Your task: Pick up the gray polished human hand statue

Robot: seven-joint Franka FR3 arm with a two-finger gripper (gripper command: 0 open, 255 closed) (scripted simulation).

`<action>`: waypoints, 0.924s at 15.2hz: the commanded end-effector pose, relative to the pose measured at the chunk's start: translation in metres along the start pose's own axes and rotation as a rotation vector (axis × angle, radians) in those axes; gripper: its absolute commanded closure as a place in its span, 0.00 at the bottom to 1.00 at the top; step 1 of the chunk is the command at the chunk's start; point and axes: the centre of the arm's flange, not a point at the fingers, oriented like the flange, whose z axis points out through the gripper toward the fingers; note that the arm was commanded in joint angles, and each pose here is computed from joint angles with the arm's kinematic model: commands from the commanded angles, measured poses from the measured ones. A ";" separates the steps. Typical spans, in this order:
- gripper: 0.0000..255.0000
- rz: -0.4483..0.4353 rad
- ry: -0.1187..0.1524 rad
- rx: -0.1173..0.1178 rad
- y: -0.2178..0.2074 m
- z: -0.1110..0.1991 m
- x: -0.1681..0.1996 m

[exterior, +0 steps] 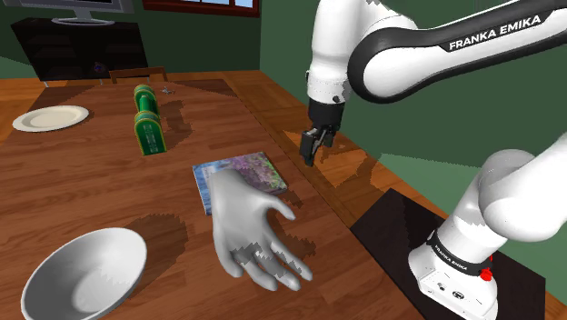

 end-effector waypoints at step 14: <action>0.00 -0.048 -0.015 0.006 -0.123 0.088 0.031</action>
